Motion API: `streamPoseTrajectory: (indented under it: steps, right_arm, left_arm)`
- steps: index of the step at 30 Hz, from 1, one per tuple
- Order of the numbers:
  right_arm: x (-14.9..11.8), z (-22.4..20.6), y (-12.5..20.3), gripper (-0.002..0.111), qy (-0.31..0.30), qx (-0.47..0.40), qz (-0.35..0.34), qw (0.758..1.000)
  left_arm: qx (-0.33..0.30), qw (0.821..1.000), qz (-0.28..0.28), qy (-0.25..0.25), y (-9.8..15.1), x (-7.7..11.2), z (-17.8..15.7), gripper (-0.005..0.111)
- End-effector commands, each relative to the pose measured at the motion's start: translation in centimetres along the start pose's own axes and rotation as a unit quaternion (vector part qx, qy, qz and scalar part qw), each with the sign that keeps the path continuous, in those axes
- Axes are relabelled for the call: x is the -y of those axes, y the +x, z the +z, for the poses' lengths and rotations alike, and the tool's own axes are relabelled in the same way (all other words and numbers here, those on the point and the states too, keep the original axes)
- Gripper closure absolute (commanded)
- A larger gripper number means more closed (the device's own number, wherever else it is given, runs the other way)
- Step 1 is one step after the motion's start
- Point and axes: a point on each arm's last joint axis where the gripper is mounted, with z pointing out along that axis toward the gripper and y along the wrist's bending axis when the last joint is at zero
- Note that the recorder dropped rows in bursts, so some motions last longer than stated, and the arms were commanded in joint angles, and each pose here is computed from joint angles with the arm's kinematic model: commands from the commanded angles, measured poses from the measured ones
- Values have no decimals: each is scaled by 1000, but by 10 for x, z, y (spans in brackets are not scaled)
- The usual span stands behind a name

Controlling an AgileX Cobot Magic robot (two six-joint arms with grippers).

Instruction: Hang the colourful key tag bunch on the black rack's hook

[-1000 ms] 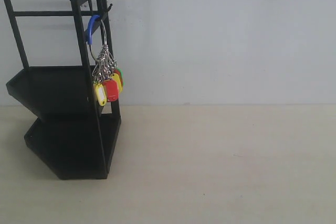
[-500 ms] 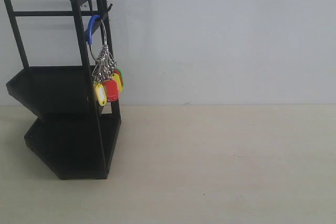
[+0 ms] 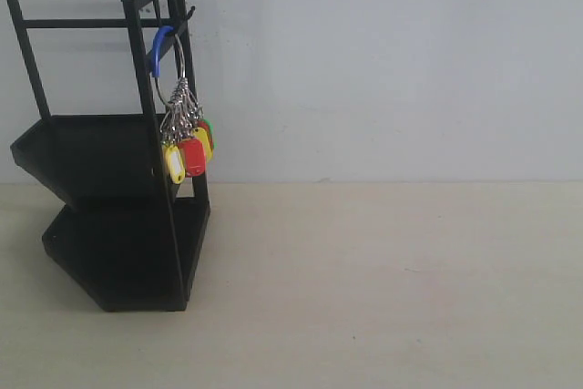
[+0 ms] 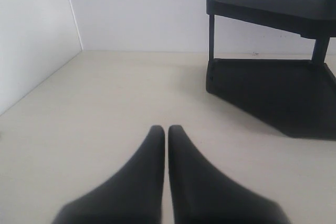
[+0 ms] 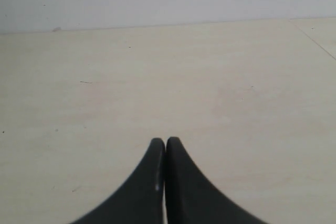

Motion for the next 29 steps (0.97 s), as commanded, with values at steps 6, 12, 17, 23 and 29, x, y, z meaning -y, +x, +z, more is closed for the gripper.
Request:
streamPoseTrajectory:
  steps: [6,12,17,23,29]
  right_arm:
    - [0,0,0,108,2,4,-1,1000]
    - [0,0,0,108,2,4,-1,1000]
    - [0,0,-1,108,0,7,5,1000]
    - [0,0,-2,108,0,13,5,1000]
    - [0,0,-2,108,0,13,5,1000]
  left_arm:
    - [2,1000,-3,2,-1,0,0,102]
    - [3,1000,-3,2,-1,0,0,102]
    - [3,1000,-3,2,-1,0,0,102]
    - [2,1000,-3,2,-1,0,0,102]
    - [2,1000,-3,2,-1,0,0,102]
